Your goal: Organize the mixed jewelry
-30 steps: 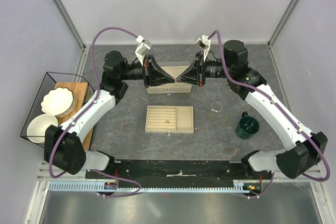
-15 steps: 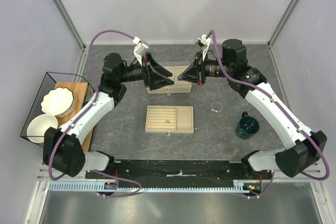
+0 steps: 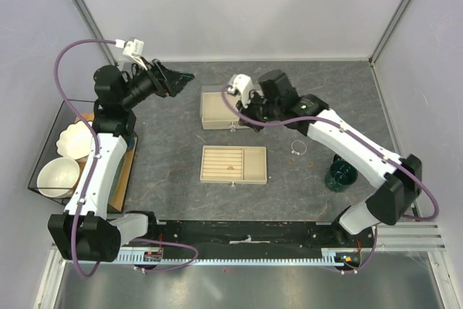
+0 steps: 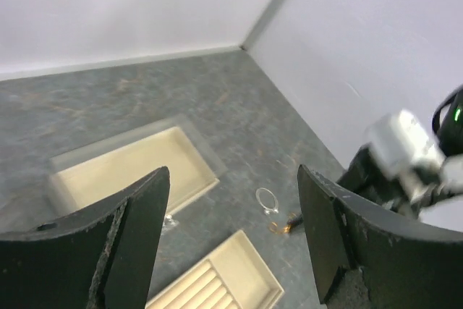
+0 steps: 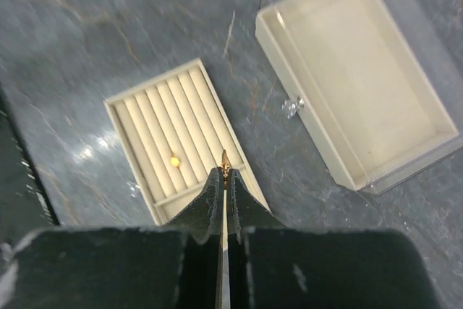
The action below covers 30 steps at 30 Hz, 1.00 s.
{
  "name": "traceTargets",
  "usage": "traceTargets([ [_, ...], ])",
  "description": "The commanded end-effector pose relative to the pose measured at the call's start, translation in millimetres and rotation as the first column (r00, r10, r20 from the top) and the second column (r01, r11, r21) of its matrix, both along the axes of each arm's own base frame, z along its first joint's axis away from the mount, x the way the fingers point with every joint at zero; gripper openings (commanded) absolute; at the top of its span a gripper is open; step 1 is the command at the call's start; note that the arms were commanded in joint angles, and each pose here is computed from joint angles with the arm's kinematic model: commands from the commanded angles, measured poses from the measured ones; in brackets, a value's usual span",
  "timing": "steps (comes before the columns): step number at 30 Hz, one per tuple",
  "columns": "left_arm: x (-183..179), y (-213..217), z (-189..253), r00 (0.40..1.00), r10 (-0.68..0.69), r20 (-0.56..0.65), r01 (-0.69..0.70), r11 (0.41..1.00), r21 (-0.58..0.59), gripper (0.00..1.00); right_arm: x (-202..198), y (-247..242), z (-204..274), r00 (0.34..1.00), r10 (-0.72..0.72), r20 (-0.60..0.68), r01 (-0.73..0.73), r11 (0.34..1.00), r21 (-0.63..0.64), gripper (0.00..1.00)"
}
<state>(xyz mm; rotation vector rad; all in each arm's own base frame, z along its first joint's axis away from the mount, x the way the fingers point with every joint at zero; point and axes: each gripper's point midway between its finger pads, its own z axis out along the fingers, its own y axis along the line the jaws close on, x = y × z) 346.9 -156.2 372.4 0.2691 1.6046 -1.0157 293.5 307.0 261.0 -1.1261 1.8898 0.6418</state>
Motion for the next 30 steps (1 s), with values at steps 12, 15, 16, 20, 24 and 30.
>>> traceTargets([
  [12, 42, 81, -16, 0.927, 0.351, -0.133, -0.337, 0.934, 0.116, 0.79, -13, 24, -136, 0.974, 0.226, 0.010, -0.189, 0.842, -0.506, 0.00],
  [15, 45, 91, -18, 0.916, 0.375, -0.146, -0.361, 0.926, 0.110, 0.79, -20, 31, -149, 0.968, 0.250, -0.001, -0.214, 0.824, -0.525, 0.00],
  [16, 45, 93, -19, 0.913, 0.379, -0.150, -0.366, 0.924, 0.108, 0.79, -20, 31, -152, 0.967, 0.254, -0.006, -0.218, 0.819, -0.531, 0.00],
  [20, 46, 98, -18, 0.908, 0.390, -0.151, -0.378, 0.920, 0.103, 0.79, -24, 34, -165, 0.963, 0.270, -0.015, -0.234, 0.805, -0.546, 0.00],
  [24, 46, 101, -16, 0.907, 0.393, -0.151, -0.383, 0.919, 0.091, 0.79, -28, 37, -176, 0.958, 0.284, -0.025, -0.248, 0.788, -0.563, 0.00],
  [30, 44, 105, -18, 0.908, 0.388, -0.157, -0.382, 0.922, 0.070, 0.79, -29, 44, -185, 0.957, 0.288, -0.028, -0.253, 0.786, -0.564, 0.00],
])
